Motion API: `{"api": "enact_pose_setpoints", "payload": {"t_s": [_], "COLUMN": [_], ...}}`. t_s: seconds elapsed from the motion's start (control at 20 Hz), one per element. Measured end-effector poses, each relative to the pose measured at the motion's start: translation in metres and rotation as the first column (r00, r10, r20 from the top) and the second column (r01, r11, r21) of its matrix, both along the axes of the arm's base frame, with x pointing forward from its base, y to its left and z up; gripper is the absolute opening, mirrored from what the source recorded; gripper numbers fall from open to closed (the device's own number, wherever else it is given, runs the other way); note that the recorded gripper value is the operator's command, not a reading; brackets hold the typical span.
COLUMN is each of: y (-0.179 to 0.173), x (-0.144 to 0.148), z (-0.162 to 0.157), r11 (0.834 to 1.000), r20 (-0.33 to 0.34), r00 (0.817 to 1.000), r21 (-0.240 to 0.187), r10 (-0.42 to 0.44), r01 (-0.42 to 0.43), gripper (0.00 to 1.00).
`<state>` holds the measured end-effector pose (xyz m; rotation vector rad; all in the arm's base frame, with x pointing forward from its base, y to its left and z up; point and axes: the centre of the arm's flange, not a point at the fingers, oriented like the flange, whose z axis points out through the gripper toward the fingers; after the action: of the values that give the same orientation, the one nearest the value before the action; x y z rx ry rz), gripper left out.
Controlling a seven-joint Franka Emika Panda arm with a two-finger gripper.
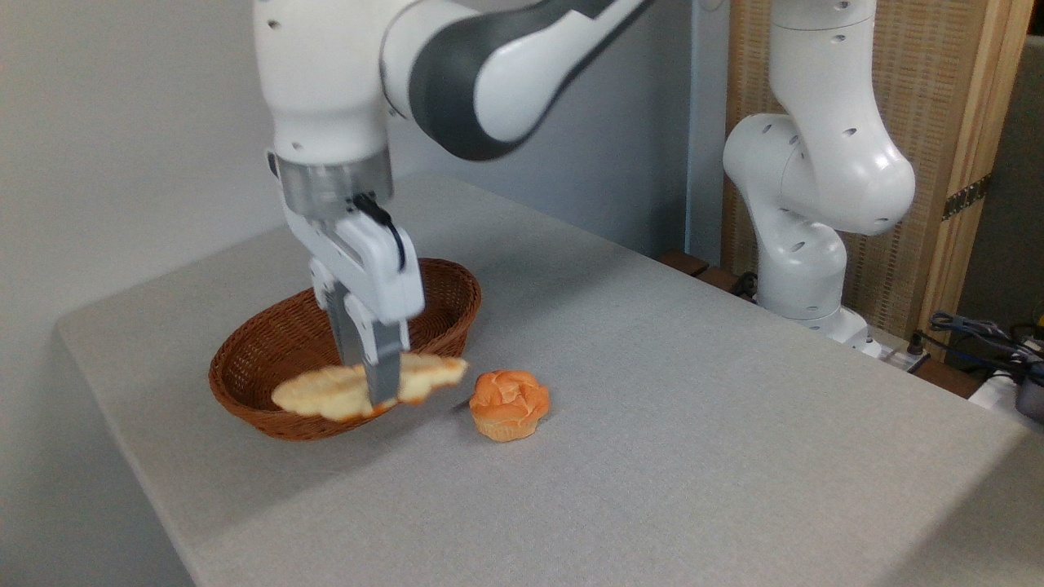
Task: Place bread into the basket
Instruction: 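Lower the loaf into the basket, open the gripper and rise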
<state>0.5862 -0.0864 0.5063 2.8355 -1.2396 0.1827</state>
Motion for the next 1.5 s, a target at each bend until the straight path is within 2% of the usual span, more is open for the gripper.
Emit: {"api": "enact_pose_setpoints", "payload": {"t_s": [0.3,0.4,0.45,0.75,1.5], "y": [-0.067,-0.086,-0.09,-0.119,-0.118], "x": [-0.013,-0.018,-0.019,-0.025,-0.023], "z": [0.004,0.002,0.001,-0.01,-0.013], "r11": [0.998,0.997,0.997,0.998,0.998], "r20": [-0.016,-0.025,-0.027,-0.051,-0.057], "r00": [0.998,0.997,0.997,0.997,0.997], "r21": [-0.025,-0.029,-0.03,-0.032,-0.031], "r10": [0.061,0.067,0.068,0.051,0.052], "r01": [-0.061,-0.068,-0.069,-0.053,-0.054], "gripper": [0.53,0.81,1.0,1.0,1.0]}}
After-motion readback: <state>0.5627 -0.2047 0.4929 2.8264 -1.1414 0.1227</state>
